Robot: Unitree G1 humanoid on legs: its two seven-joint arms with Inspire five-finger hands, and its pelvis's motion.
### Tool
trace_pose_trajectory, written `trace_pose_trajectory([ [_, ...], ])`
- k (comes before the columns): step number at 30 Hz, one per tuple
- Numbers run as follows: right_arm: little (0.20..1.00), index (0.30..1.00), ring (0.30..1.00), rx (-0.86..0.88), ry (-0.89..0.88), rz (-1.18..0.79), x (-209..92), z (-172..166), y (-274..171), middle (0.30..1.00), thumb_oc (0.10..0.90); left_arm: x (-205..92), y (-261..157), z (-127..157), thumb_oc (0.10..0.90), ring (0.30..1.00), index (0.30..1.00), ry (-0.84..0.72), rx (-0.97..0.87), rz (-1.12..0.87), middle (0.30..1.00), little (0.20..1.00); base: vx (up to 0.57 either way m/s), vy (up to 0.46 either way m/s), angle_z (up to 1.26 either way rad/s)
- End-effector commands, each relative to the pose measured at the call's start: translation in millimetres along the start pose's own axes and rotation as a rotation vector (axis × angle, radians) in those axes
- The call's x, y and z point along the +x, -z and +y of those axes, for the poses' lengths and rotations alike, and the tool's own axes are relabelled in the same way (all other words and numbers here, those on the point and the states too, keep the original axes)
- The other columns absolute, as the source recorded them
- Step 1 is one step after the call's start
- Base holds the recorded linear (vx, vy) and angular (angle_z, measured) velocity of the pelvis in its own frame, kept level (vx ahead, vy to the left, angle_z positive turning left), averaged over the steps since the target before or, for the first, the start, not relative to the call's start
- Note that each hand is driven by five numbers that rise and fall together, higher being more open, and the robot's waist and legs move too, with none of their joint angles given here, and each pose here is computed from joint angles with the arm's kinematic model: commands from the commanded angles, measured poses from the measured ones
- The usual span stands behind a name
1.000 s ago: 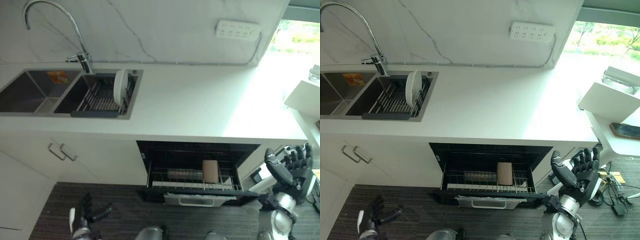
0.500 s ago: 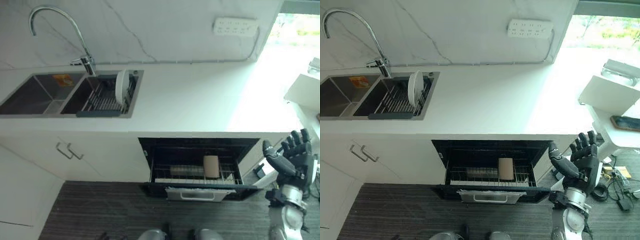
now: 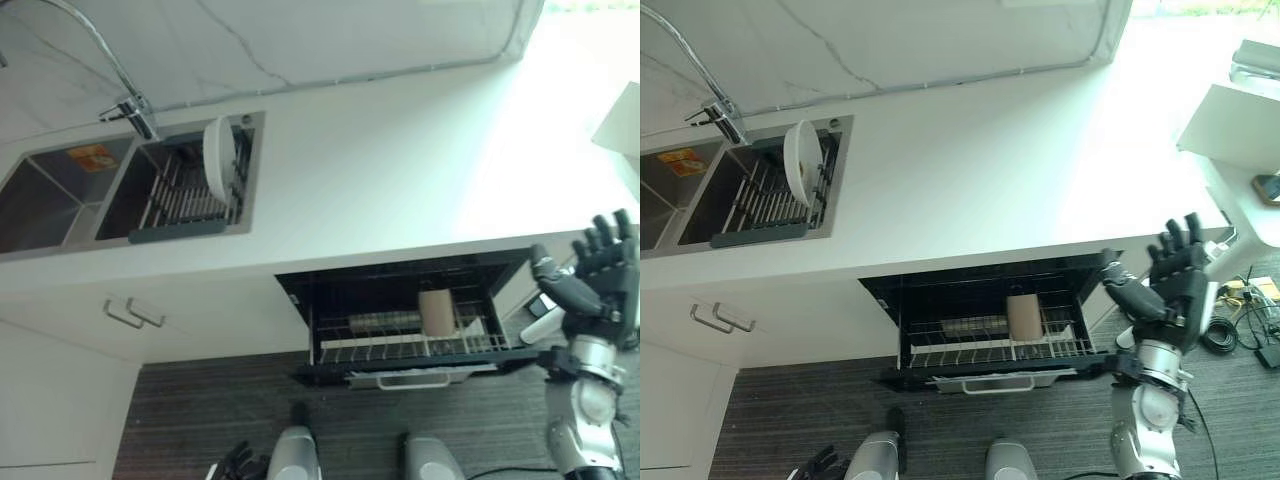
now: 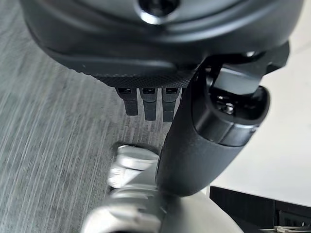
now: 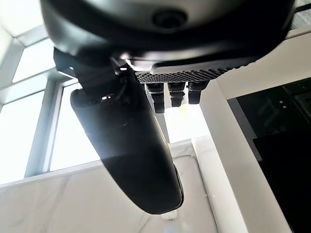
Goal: Place the dishes in the dishwasher.
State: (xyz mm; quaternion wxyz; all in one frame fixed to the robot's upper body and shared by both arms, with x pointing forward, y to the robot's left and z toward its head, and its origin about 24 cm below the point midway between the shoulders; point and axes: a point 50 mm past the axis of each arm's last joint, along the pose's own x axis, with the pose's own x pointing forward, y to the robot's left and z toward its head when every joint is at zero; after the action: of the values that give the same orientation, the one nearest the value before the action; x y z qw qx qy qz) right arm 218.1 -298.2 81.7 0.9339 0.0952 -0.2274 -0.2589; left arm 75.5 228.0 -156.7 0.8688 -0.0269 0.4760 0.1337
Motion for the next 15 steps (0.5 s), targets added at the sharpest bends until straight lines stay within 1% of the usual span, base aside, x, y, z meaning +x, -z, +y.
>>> trace_pose_trajectory([
  [1,0.900,0.900,0.900,0.068,-0.109,-0.258,12.8,24.3,-40.4,0.900,0.800,-0.3,-10.9,5.8,0.800,0.900,0.900,0.038,0.120,-0.064,0.900,0.900,0.06,0.360,0.11],
  [3,0.900,0.900,0.900,0.083,-0.104,-0.251,12.1,28.6,-38.6,0.900,0.800,1.2,-12.4,8.2,0.800,0.900,0.900,0.016,0.095,-0.051,0.900,0.900,0.05,0.276,0.10],
  [5,0.900,0.900,0.900,0.095,-0.110,-0.246,11.0,35.1,-36.6,0.900,0.800,1.4,-11.3,11.1,0.800,0.900,0.900,-0.003,0.074,-0.041,0.900,0.900,0.02,0.230,-0.33],
  [7,0.900,0.900,0.900,0.100,-0.121,-0.243,10.5,40.6,-35.9,0.900,0.800,0.9,-9.6,12.6,0.800,0.900,0.900,-0.016,0.069,-0.035,0.900,0.900,0.00,0.171,-0.58],
  [9,0.900,0.900,0.900,0.136,-0.153,-0.223,10.8,54.3,-33.4,0.900,0.800,-0.5,-7.2,16.2,0.800,0.900,0.900,-0.059,0.034,-0.029,0.900,0.900,-0.04,0.141,-1.12],
  [11,0.900,0.900,0.900,0.166,-0.197,-0.268,13.9,66.4,-40.8,0.900,0.800,-1.1,-7.1,14.4,0.800,0.900,0.900,-0.058,0.001,-0.042,0.900,0.900,-0.08,-0.023,-0.78],
  [15,0.900,0.900,0.900,0.171,-0.211,-0.297,21.2,67.1,-48.2,0.900,0.800,-4.4,2.2,14.5,0.800,0.900,0.900,-0.047,-0.021,-0.019,0.900,0.900,-0.01,-0.105,0.04],
])
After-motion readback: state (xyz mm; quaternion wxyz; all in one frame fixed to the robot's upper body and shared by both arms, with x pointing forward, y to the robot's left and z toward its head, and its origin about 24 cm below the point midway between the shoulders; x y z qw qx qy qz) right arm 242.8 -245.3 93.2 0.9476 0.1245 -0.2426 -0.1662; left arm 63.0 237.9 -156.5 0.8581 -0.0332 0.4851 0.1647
